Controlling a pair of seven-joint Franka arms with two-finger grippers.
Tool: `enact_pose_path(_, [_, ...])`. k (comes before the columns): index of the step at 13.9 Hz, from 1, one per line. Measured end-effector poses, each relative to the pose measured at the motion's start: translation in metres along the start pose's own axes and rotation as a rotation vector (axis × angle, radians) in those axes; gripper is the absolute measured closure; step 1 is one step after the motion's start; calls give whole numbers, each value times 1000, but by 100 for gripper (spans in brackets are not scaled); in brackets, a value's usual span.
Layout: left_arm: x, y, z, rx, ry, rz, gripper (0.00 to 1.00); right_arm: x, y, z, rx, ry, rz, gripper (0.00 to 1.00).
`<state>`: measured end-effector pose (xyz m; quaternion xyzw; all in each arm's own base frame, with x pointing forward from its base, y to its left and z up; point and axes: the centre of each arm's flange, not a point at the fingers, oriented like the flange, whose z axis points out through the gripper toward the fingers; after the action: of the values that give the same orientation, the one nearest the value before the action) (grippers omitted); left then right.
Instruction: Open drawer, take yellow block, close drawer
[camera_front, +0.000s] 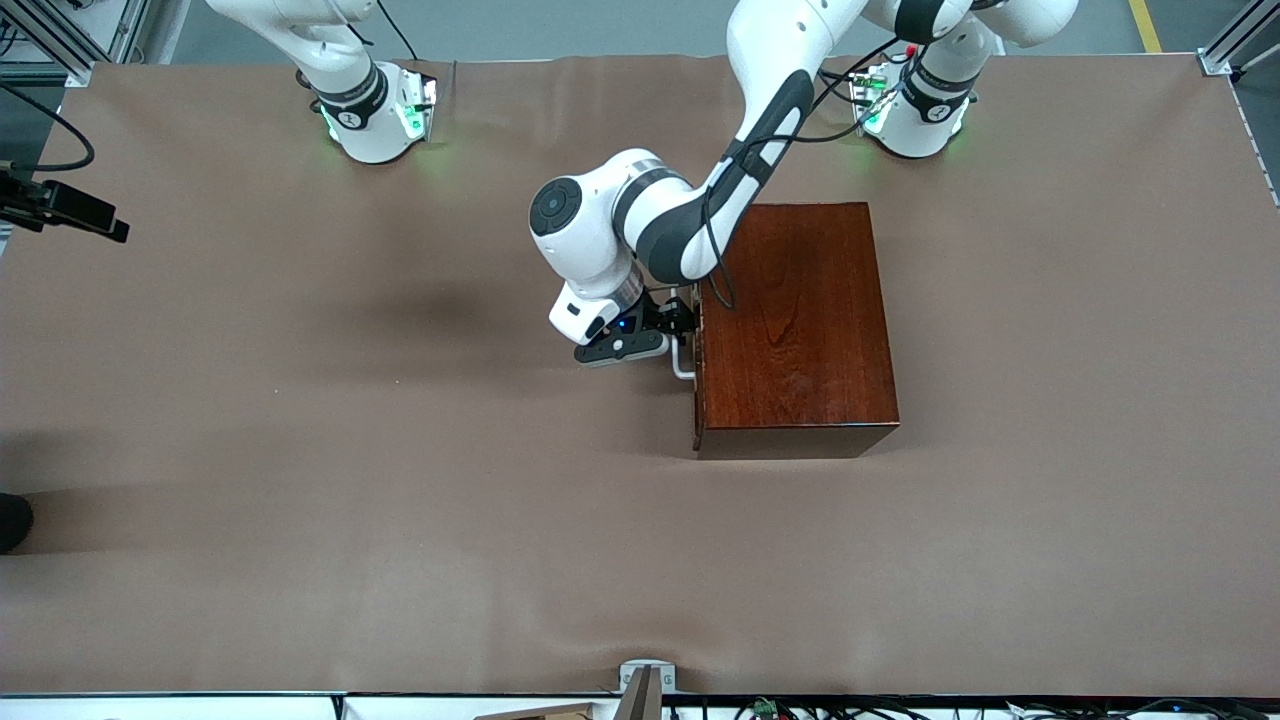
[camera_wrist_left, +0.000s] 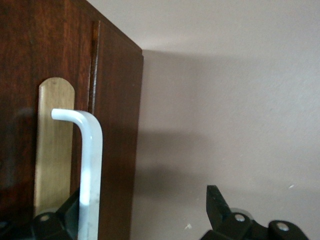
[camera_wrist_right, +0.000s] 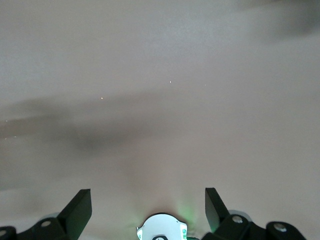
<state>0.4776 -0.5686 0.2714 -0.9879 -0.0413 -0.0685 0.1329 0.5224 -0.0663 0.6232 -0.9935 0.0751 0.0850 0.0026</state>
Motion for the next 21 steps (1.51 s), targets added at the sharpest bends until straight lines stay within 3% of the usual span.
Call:
enact_pose_path(5, [-1,9,-8,-68,31,-132,0,1,-1,3,-1,-12,-1,0])
enact_pose_path(8, [-10,34,-25,-246,45,-224,0,3,0,5,-1,-17,0,0])
enact_pose_path(13, [-6,45,-42,-412,32,-282,0,5,0,10,-2,-31,1,0])
enact_pose_path(21, [2,41,-49,-449,3,-345,0,5,0,12,-2,-46,1,0])
